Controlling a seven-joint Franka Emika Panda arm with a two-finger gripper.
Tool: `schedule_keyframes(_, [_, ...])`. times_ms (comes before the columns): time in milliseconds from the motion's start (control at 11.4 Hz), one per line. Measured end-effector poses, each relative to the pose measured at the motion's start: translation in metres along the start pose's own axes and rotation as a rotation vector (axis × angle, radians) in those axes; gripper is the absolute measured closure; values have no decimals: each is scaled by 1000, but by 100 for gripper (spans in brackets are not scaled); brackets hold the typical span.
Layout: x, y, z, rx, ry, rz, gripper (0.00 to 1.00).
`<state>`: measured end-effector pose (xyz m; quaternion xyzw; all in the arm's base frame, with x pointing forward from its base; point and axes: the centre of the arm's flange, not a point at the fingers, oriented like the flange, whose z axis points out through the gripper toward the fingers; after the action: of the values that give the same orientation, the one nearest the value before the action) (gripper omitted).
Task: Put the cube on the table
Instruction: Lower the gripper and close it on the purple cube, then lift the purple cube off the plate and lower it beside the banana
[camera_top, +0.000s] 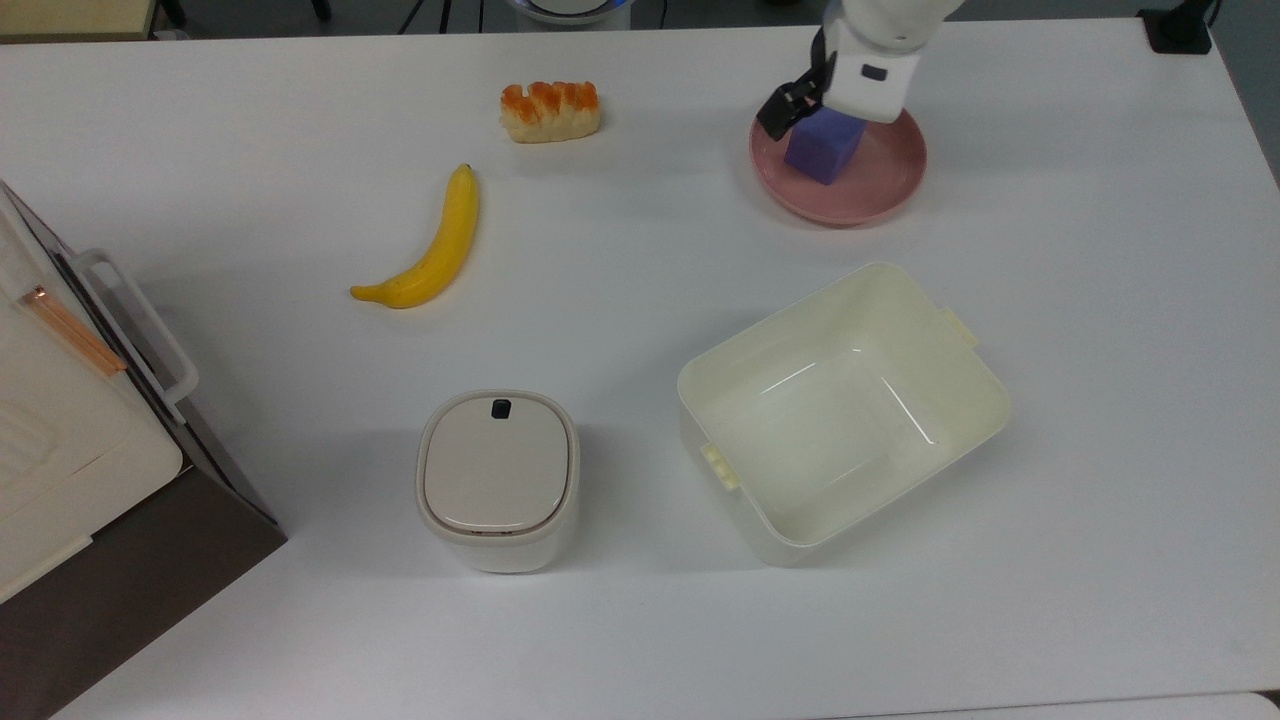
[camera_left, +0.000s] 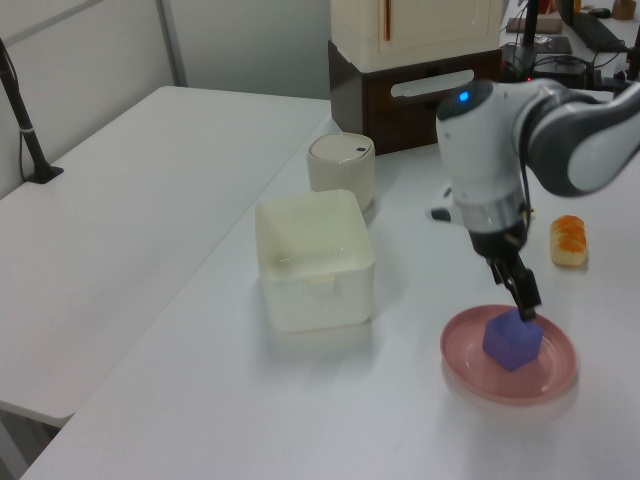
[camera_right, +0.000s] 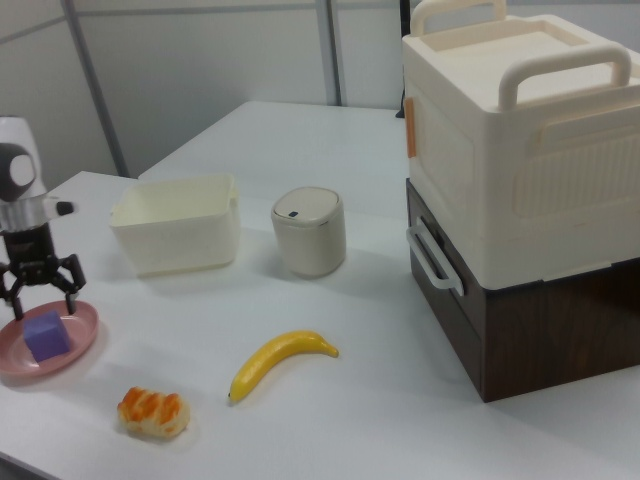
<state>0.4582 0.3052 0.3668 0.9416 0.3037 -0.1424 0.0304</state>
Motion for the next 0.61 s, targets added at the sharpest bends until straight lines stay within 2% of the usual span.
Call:
schedule_keyframes(263, [7, -41, 25, -78, -46, -118, 0])
schedule_keyframes(438, [14, -50, 38, -115, -49, -157, 9])
schedule_keyframes(525, [15, -48, 40, -123, -50, -161, 19])
schedule_keyframes(613, [16, -46, 37, -128, -46, -160, 39])
